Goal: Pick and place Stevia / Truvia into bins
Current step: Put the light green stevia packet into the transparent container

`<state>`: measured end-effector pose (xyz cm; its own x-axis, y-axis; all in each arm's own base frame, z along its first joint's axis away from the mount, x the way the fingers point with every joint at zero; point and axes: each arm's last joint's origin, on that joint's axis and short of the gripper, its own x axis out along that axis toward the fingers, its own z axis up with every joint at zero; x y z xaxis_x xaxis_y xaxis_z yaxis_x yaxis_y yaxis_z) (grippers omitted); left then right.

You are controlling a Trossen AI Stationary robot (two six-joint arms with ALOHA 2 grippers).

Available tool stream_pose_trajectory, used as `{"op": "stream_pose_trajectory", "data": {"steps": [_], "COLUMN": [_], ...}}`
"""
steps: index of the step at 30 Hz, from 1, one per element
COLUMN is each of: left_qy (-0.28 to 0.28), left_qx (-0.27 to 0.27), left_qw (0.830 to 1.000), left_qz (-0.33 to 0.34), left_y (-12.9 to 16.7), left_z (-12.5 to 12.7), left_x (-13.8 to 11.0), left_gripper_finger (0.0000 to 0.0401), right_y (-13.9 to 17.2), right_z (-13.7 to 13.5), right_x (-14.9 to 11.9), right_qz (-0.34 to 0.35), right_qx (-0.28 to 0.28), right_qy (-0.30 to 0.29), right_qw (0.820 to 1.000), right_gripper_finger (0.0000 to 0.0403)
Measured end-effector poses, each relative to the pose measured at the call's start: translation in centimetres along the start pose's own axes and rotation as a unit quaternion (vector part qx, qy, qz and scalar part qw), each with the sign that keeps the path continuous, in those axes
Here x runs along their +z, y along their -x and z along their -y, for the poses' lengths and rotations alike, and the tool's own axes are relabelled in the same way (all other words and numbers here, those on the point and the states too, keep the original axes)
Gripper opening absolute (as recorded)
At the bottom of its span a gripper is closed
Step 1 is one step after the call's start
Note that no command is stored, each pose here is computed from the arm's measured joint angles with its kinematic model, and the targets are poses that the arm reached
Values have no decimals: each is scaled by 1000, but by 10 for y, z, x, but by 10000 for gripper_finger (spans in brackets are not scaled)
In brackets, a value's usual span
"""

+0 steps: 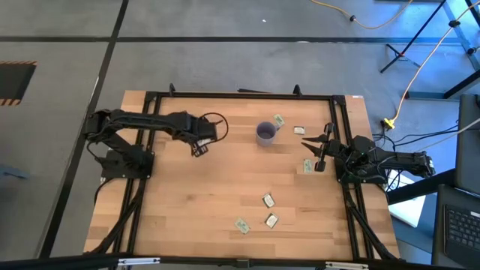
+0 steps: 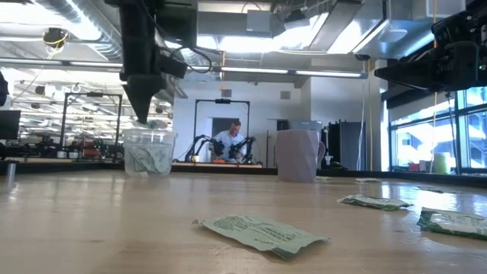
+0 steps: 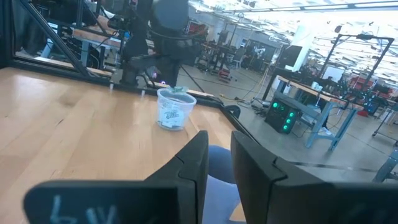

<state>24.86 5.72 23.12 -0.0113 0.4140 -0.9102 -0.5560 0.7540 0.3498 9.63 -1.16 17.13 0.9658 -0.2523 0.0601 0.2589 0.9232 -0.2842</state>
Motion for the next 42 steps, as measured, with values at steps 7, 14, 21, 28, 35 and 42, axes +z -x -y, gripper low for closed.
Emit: {"op": "stream_pose_trajectory", "data": {"steps": [7,14,21,28,35,42], "left_qy": [7,7,1,-7,-21,-12], "left_qx": [-52,-49,-61,-56,-45,-49], "left_qw": [999,999,997,998,998,999], "left_qz": [7,-18,-40,-36,-25,14], "left_y": [-6,-20,-28,-28,-25,-7], "left_z": [-3,1,7,7,5,-3], "left_x": [10,14,15,15,16,12], "left_gripper_finger": [2,3,3,11,43,64], "right_y": [0,0,0,0,0,0], "right_z": [0,0,0,0,0,0], "right_x": [0,0,0,0,0,0], "right_qz": [0,0,0,0,0,0], "right_qx": [0,0,0,0,0,0], "right_qy": [3,7,9,9,9,9], "right_qw": [1000,1000,1000,1000,1000,1000], "right_gripper_finger": [75,74,75,74,75,75]}}
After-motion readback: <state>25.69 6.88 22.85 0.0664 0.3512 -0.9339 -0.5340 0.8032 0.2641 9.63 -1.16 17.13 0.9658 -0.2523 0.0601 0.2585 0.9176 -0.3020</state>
